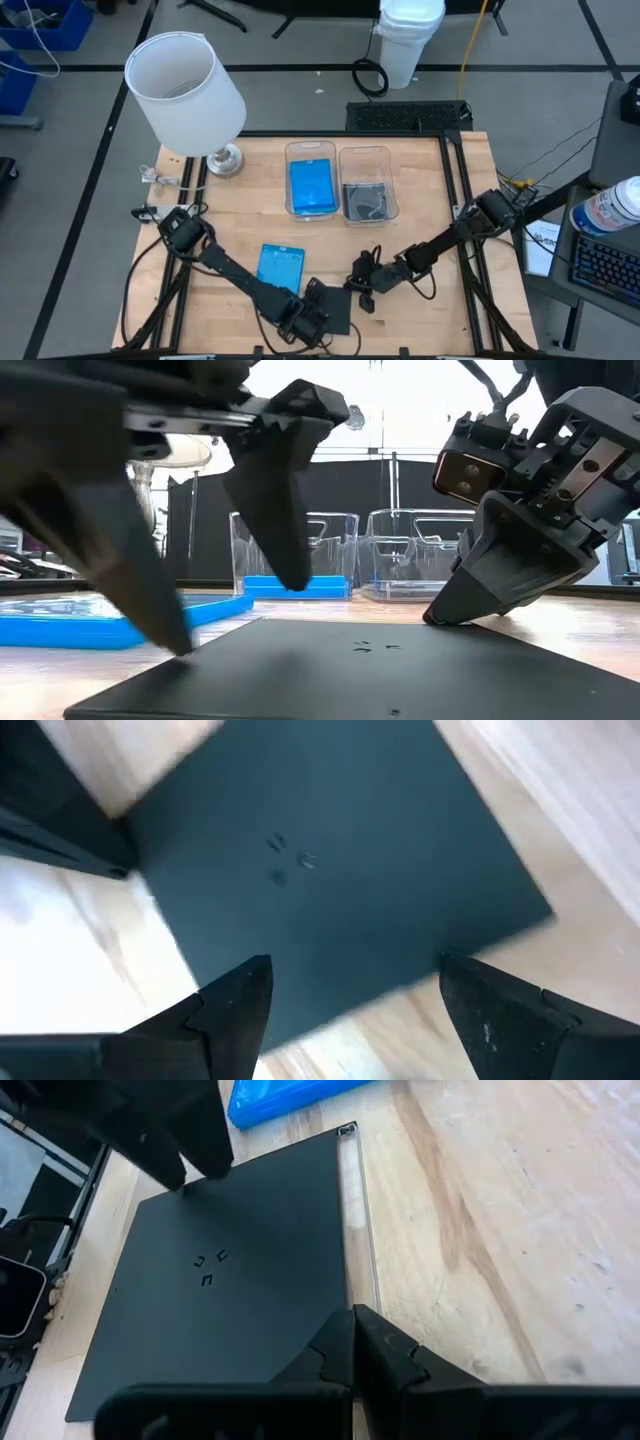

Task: Pick & place jewel cases by type
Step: Stack the black CD case on top of the black CD cases in the right transparent bin

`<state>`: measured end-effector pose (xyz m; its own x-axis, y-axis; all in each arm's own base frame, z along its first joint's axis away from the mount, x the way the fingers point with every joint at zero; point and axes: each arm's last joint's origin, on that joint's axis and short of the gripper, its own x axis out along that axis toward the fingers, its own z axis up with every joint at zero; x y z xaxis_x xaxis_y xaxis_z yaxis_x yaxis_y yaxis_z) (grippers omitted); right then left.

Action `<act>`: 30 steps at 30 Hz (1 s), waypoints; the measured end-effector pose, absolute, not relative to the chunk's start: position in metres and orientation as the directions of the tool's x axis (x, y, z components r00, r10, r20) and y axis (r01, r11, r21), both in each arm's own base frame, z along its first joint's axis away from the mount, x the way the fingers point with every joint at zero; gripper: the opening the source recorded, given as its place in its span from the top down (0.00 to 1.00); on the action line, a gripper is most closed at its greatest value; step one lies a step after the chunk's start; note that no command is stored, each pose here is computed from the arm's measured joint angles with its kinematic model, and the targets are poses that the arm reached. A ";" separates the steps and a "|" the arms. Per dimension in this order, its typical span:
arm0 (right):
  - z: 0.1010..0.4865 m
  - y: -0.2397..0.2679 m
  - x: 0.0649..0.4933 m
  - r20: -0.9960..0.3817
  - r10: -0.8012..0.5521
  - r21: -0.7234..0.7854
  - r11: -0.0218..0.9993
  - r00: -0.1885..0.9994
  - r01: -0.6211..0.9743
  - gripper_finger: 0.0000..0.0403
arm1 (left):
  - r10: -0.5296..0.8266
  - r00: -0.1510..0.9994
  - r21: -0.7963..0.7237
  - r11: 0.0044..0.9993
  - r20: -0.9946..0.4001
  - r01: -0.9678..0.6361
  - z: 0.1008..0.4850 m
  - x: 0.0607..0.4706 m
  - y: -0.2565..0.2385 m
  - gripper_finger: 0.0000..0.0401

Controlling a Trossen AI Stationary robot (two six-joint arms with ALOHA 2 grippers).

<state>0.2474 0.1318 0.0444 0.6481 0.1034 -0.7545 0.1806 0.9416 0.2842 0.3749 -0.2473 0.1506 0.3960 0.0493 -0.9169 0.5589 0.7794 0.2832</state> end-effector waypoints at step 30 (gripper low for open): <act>0.075 0.195 0.175 -0.820 0.249 0.408 0.886 0.516 0.220 1.00 | -0.146 0.534 0.218 0.800 -0.833 0.558 0.119 0.435 -0.213 0.29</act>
